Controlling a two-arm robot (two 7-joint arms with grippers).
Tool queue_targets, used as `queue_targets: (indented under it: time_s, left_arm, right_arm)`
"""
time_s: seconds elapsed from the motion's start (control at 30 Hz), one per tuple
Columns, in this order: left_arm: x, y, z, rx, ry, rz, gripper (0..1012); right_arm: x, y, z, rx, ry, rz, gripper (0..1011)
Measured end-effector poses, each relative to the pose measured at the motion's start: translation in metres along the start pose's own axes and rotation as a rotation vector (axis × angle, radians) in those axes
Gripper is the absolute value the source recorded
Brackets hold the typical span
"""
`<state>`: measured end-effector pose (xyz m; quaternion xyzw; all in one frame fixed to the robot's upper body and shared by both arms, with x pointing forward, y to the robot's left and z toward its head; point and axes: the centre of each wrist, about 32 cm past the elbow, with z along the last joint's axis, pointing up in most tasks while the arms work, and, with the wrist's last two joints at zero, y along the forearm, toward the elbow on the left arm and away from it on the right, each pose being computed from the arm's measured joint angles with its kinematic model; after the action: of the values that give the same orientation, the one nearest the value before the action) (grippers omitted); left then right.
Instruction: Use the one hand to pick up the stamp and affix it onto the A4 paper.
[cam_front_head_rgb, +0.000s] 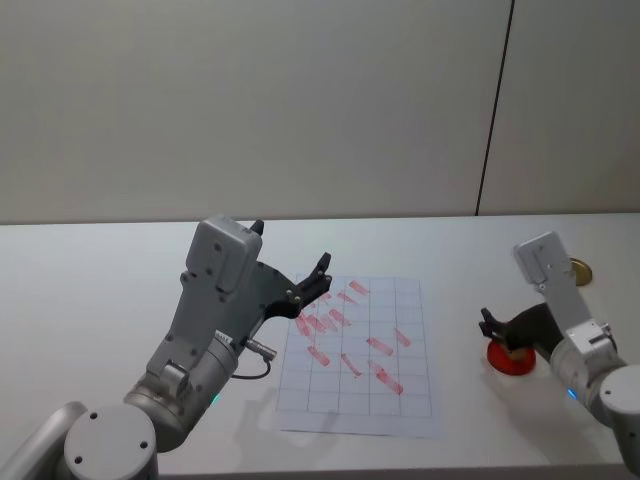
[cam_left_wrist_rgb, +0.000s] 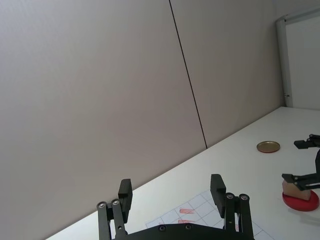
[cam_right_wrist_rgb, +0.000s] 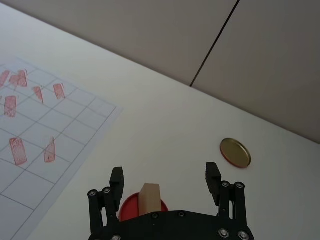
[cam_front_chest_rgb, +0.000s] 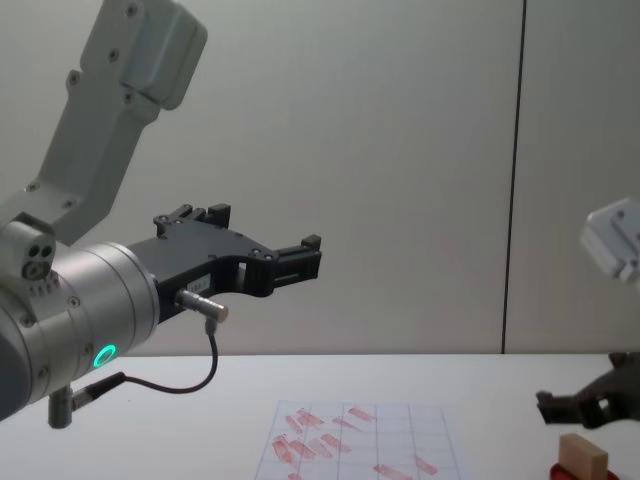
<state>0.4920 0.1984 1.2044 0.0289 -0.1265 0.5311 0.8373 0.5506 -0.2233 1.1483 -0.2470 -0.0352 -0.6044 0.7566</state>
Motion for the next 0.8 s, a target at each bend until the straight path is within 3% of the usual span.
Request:
queue_targets:
  time_s: [0.53, 0.8]
  left_arm:
    - [0.0, 0.0, 0.0, 0.0, 0.0, 0.0, 993]
    - [0.0, 0.0, 0.0, 0.0, 0.0, 0.0, 993]
  right_arm:
    - [0.01, -0.027, 0.0, 0.207, 0.056, -0.024, 1001]
    - [0.013, -0.034, -0.001, 0.255, 0.07, -0.026, 1001]
